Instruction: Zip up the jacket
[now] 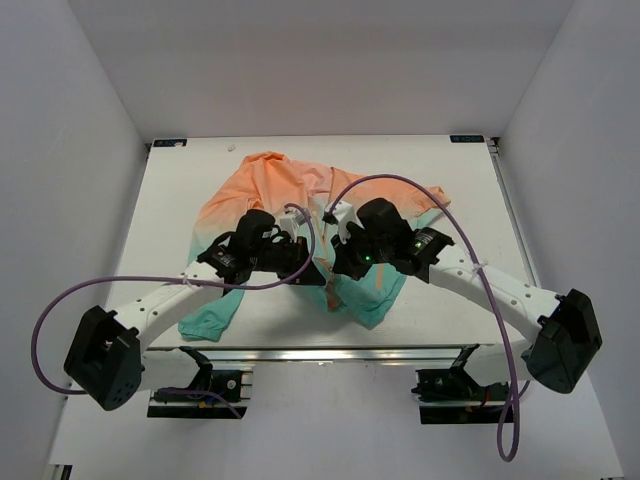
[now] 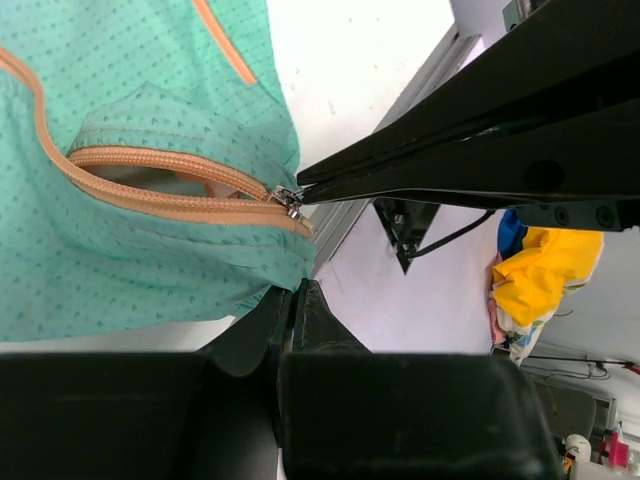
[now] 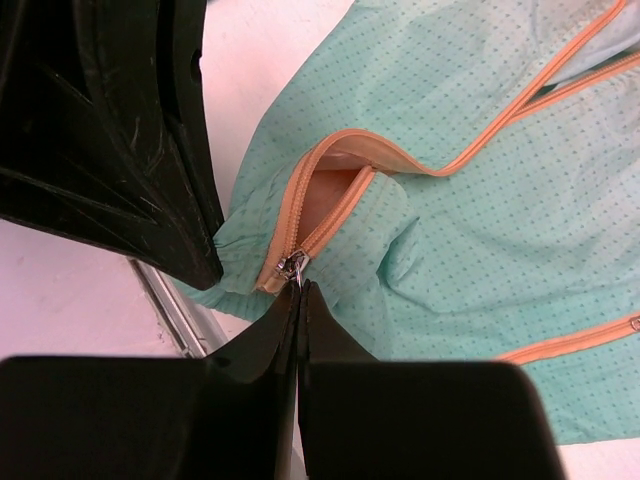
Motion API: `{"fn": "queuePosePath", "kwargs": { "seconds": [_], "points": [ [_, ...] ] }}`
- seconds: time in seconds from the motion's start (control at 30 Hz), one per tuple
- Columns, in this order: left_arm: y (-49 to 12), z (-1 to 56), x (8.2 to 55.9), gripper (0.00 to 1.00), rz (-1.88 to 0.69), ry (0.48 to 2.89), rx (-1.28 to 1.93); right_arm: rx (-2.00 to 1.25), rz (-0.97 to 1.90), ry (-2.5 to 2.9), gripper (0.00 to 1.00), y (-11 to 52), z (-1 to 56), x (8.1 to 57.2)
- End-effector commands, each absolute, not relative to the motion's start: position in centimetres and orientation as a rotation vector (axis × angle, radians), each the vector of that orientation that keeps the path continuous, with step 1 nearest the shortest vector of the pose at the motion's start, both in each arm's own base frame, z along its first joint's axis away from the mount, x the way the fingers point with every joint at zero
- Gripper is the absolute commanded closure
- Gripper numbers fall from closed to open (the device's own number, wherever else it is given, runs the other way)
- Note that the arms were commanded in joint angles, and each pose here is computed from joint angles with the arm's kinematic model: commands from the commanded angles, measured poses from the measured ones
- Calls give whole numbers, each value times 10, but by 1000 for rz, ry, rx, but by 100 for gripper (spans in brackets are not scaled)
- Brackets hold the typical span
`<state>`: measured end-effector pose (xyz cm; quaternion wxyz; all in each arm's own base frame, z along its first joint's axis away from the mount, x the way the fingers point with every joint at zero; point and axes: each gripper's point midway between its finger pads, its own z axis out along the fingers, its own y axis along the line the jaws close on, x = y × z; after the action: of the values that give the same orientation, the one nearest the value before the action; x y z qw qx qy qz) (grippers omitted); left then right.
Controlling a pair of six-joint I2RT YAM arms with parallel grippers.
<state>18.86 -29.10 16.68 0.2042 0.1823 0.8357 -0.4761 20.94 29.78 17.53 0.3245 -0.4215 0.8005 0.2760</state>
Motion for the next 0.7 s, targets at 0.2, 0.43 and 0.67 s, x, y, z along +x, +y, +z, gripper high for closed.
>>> {"fn": "queuePosePath", "kwargs": {
  "seconds": [0.2,0.43,0.67],
  "points": [
    [-267,148,134,100,-1360,2569,546,-790,391,1907,100,300,215,297],
    [-261,145,122,100,-1383,2601,514,-626,350,1877,100,299,223,315],
    [-264,150,122,100,-1412,2575,499,-627,377,1869,100,306,220,309]
  ]
}}
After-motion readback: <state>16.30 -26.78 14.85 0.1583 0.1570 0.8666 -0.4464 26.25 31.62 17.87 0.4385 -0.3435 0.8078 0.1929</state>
